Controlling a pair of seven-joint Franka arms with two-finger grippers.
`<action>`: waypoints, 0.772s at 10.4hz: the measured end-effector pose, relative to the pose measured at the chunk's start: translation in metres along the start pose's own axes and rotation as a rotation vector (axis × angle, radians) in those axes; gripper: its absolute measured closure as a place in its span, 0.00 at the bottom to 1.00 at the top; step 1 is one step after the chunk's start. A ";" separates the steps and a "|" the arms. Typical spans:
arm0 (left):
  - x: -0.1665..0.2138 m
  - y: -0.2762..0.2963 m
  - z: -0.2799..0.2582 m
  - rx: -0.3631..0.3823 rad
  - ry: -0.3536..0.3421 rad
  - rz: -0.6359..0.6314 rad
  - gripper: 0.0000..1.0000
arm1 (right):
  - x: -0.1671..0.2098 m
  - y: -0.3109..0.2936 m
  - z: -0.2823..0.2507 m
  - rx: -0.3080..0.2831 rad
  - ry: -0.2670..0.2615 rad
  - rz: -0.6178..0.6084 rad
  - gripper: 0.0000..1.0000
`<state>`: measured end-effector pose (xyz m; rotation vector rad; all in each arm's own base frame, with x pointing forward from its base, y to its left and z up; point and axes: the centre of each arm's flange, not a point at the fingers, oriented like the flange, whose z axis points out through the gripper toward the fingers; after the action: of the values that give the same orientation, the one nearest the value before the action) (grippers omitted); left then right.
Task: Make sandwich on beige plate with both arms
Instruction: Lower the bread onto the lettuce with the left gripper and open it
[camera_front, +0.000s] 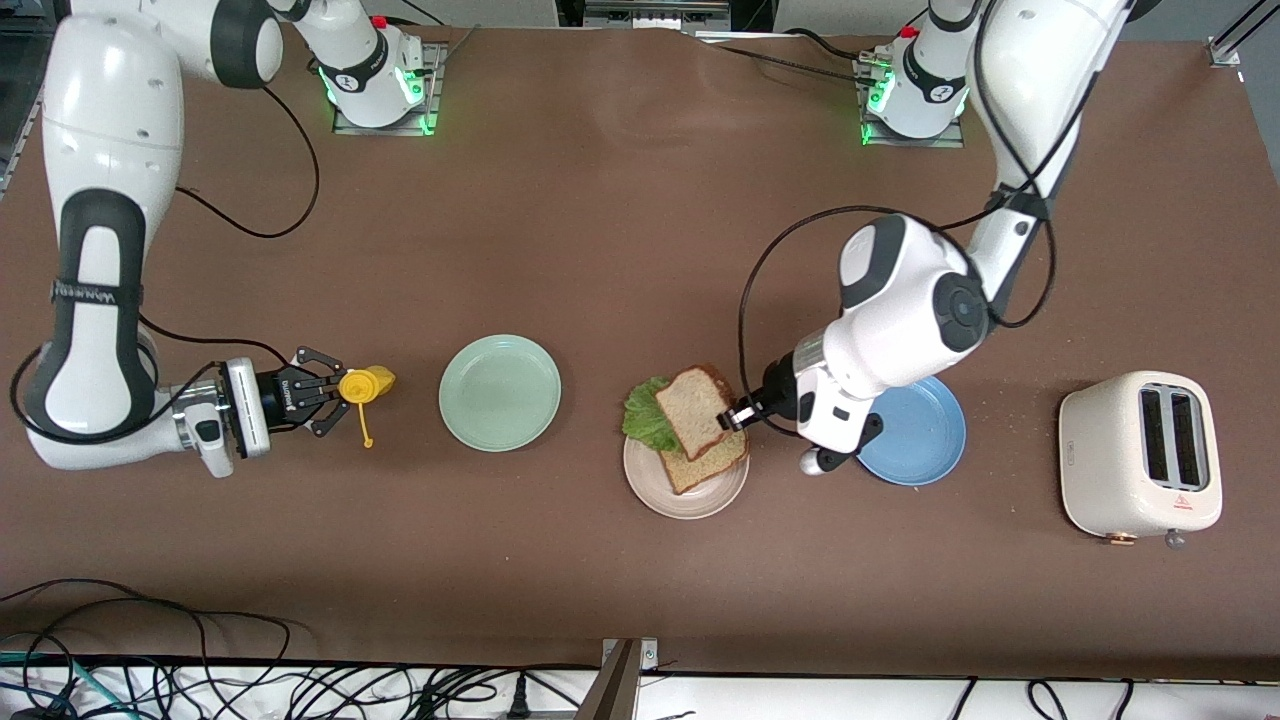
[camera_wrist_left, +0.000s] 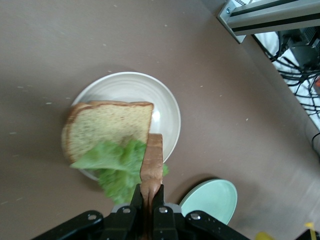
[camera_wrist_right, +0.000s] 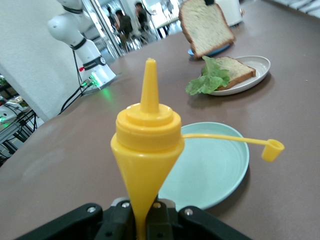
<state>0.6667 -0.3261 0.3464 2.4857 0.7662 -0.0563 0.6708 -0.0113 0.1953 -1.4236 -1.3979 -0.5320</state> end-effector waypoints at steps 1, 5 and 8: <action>0.002 -0.001 0.012 -0.026 0.022 -0.007 0.90 | -0.028 0.003 0.007 0.002 0.035 -0.048 0.96; 0.012 -0.015 0.041 -0.038 0.038 -0.030 0.90 | -0.066 0.007 0.018 -0.005 0.074 -0.194 0.95; 0.002 -0.016 0.058 -0.023 0.019 -0.022 0.90 | -0.069 0.008 0.022 -0.005 0.090 -0.218 0.77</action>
<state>0.6659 -0.3434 0.2886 2.4593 0.7981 -0.0317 0.6552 -0.0224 0.1251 -1.2423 -1.4882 -0.7304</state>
